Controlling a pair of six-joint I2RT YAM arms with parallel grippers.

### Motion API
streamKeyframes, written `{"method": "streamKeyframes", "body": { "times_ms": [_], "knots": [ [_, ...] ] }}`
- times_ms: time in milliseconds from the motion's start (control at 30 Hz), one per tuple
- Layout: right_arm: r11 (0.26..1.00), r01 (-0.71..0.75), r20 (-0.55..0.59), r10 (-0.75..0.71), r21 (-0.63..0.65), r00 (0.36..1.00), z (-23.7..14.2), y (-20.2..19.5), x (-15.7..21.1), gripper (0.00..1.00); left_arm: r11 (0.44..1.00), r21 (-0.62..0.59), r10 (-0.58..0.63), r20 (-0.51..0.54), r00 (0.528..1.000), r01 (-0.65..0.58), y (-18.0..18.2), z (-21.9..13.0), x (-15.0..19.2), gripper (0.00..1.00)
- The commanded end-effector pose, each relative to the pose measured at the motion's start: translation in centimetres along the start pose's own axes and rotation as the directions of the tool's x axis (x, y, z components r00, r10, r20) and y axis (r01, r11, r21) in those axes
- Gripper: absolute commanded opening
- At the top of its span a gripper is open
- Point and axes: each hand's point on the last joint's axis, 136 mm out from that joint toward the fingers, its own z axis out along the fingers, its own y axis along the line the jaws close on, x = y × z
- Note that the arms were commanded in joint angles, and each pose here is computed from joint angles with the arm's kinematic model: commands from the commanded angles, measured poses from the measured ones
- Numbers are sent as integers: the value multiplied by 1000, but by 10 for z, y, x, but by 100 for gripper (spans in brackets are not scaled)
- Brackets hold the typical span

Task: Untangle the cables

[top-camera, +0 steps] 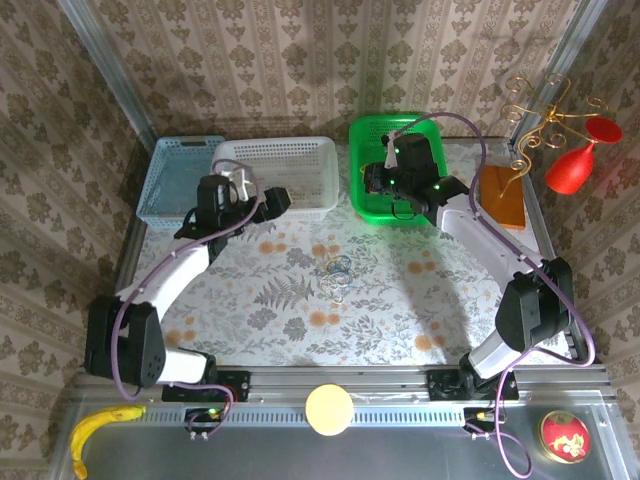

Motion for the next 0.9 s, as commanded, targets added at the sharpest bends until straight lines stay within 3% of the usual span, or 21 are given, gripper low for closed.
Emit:
{"method": "streamKeyframes", "body": {
  "times_ms": [0, 200, 400, 667, 867],
  "knots": [
    [1000, 17, 23, -17, -1, 1000, -2, 3, -13, 0, 997, 2, 82, -31, 996, -82, 2, 20, -16, 100],
    [999, 3, 22, -2, -43, 1000, -9, 11, -14, 0, 996, 10, 87, -141, 986, -86, 14, 71, -25, 100],
    [996, -5, 29, 7, -85, 1000, -19, 21, -18, 0, 997, 27, 73, -265, 961, -68, 18, 104, 1, 100],
    [990, -26, 46, 33, -139, 998, -28, 34, -27, 0, 996, 66, 77, -401, 913, -55, -4, 104, 58, 100],
    [983, -45, 48, 55, -177, 997, -31, 42, -30, 0, 992, 123, 62, -424, 903, -10, -35, 86, 79, 100]
  ]
}}
